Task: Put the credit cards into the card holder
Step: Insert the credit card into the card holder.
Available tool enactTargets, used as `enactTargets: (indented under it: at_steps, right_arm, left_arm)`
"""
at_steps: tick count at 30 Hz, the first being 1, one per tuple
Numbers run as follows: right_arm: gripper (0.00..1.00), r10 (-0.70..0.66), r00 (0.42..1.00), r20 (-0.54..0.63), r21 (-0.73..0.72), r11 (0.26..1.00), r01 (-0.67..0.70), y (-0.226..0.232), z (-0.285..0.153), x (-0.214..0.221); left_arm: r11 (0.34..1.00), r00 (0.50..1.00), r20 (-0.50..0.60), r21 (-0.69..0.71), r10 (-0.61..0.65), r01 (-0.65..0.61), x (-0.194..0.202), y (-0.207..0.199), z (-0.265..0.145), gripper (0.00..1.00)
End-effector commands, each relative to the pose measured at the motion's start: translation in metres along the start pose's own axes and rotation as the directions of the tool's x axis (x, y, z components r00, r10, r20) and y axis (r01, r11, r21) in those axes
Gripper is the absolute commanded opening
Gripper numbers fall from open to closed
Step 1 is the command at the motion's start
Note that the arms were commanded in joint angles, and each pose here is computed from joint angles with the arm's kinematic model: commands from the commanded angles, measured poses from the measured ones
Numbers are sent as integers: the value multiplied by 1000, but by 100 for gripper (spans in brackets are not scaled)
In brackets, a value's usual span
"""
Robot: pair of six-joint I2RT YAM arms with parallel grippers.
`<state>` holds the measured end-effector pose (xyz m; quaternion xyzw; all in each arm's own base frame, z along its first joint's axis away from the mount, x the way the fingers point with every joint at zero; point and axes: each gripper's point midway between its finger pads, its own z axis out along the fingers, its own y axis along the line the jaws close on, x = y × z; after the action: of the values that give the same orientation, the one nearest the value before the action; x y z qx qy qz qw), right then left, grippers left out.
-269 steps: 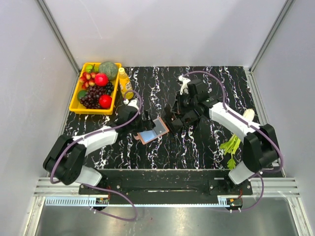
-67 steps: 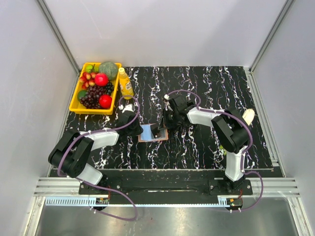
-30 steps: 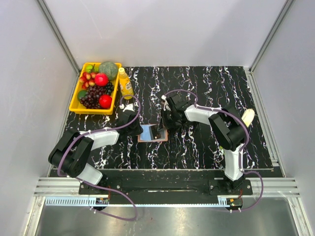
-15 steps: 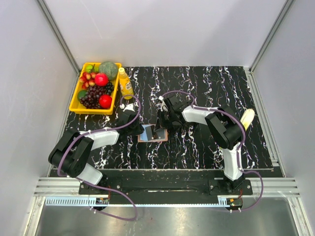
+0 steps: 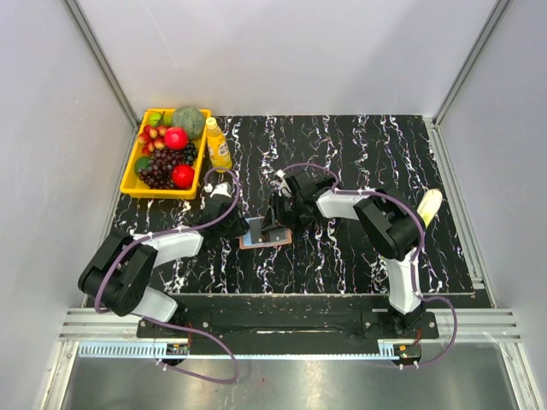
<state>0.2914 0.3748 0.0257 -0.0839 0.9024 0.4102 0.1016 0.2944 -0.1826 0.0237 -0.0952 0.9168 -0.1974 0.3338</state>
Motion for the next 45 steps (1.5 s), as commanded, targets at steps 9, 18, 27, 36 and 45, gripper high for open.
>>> enactTargets:
  at_steps: [9, 18, 27, 36, 45]
  right_arm:
    - [45, 28, 999, 21, 8, 1000, -28, 18, 8, 11]
    - [46, 31, 999, 24, 8, 999, -31, 29, 17, 16]
    - [48, 56, 998, 38, -34, 998, -54, 46, 23, 19]
    - [52, 62, 991, 123, 5, 998, -63, 47, 14, 11]
    - [54, -21, 990, 139, 83, 997, 10, 41, 6, 3]
  left_arm:
    - [998, 998, -34, 17, -62, 62, 18, 6, -8, 33]
    - [997, 997, -25, 21, -73, 73, 19, 7, -11, 32]
    - [996, 996, -24, 37, -82, 83, 18, 4, -11, 32]
    - [997, 997, -19, 8, -76, 77, 20, 13, -15, 32]
    - [997, 999, -8, -55, -48, 48, 13, 27, -18, 33]
